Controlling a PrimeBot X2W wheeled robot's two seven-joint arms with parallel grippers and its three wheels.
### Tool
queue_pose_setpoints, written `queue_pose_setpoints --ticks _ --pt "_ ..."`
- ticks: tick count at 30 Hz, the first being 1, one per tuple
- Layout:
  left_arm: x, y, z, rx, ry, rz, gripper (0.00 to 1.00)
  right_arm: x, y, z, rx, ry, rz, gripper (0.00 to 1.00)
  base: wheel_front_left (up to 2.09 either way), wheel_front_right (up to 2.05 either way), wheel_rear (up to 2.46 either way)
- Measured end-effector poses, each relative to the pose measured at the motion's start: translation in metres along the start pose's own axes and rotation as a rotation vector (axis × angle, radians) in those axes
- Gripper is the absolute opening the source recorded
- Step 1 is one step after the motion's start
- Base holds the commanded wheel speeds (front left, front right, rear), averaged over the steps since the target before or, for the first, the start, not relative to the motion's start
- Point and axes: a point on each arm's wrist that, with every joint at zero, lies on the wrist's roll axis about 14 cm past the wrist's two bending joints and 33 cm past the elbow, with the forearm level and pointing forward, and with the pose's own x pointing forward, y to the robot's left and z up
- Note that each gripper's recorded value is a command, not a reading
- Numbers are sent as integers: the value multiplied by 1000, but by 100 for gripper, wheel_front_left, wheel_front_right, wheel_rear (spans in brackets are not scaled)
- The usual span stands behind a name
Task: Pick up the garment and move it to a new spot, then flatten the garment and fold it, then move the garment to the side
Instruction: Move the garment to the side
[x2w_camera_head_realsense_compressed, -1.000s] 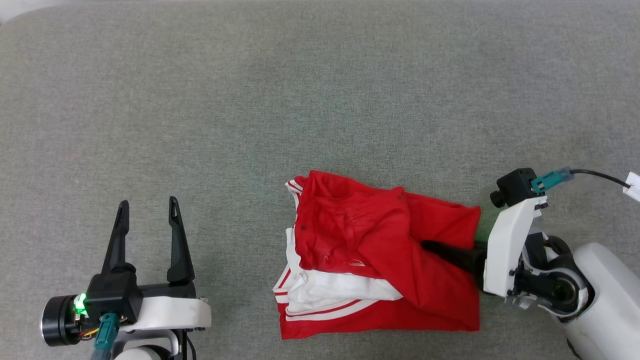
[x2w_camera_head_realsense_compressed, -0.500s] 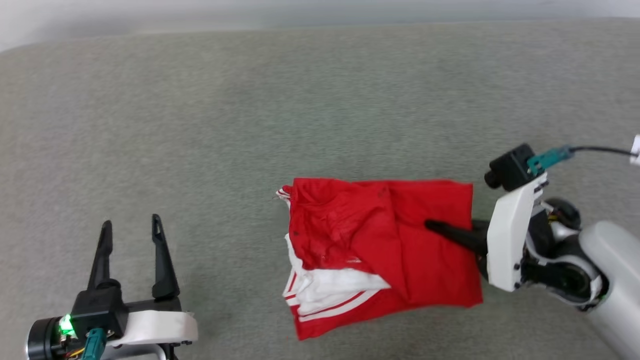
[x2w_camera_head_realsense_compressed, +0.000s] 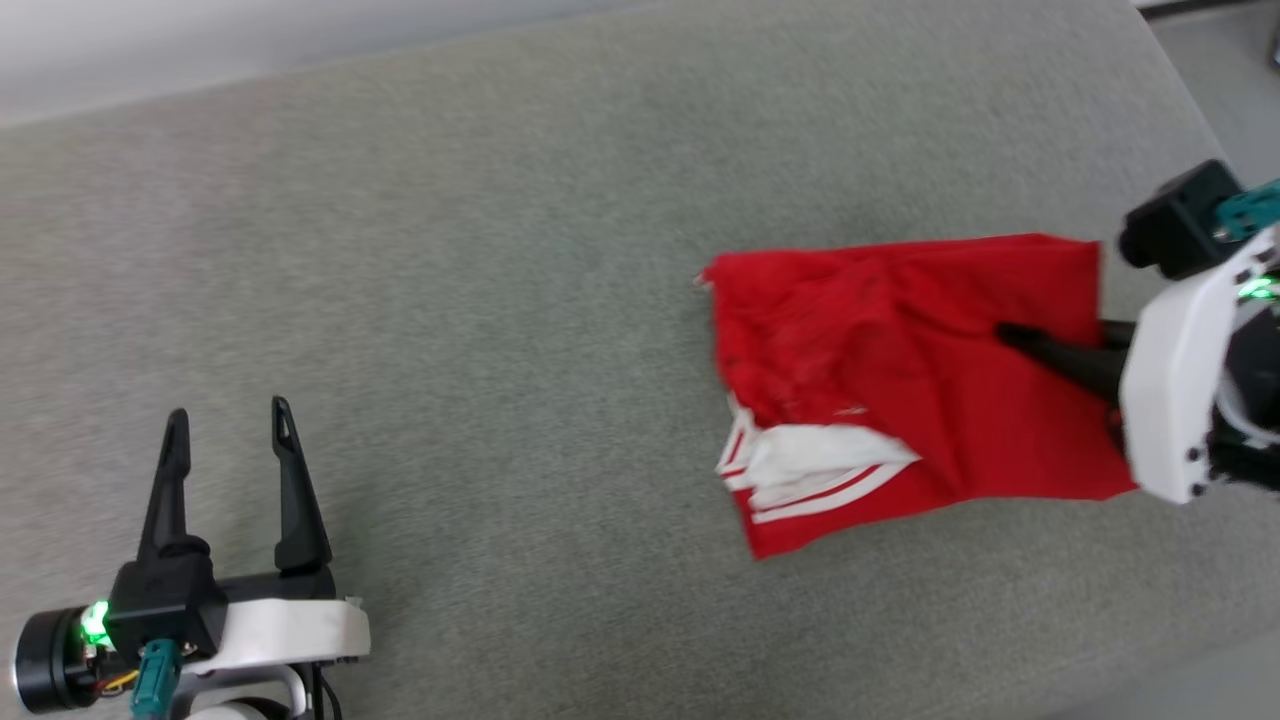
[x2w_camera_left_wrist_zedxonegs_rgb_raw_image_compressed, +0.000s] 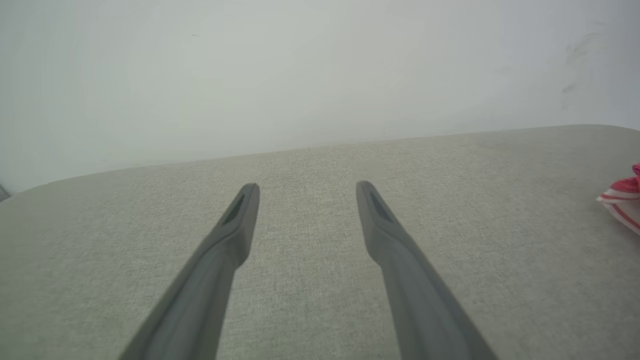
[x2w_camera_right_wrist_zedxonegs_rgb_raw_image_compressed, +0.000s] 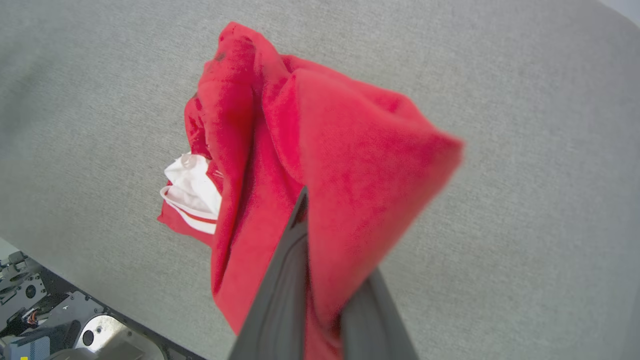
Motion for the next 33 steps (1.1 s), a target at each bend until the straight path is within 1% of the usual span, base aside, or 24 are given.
queue_pose_setpoints --ticks 5,10,14,17,22,24,27,28,30,31,33 --pt "17 -14 -17 -6 15 -46 100 -9 -57 -15 4 65 -167 0 0 0 0" --pt "32 -22 -32 -10 20 -82 100 -16 -124 -30 -6 150 -363 0 0 0 0" --pt "42 -22 -46 -11 27 -91 100 -16 -170 -38 -3 206 -494 0 0 0 0" --pt "47 -20 -57 -14 35 -90 100 -13 -198 -46 11 239 -571 0 0 0 0" --pt "53 -19 -75 -19 52 -91 100 -2 -231 -50 -5 254 -668 0 0 0 0" --pt "54 -18 -80 -21 54 -91 100 13 -230 -59 35 256 -660 0 0 0 0" --pt "54 -18 -81 -24 57 -89 100 27 -227 -64 45 235 -652 0 0 0 0" --pt "54 -18 -80 -24 56 -87 100 25 -228 -63 48 228 -662 37 0 0 0" --pt "53 -17 -76 -20 54 -81 100 18 -233 -56 31 186 -687 37 0 0 0" --pt "52 -16 -73 -19 51 -75 100 14 -235 -51 22 165 -699 100 0 0 0" --pt "50 -14 -65 -22 43 -65 100 8 -236 -38 -9 112 -717 100 0 0 0"
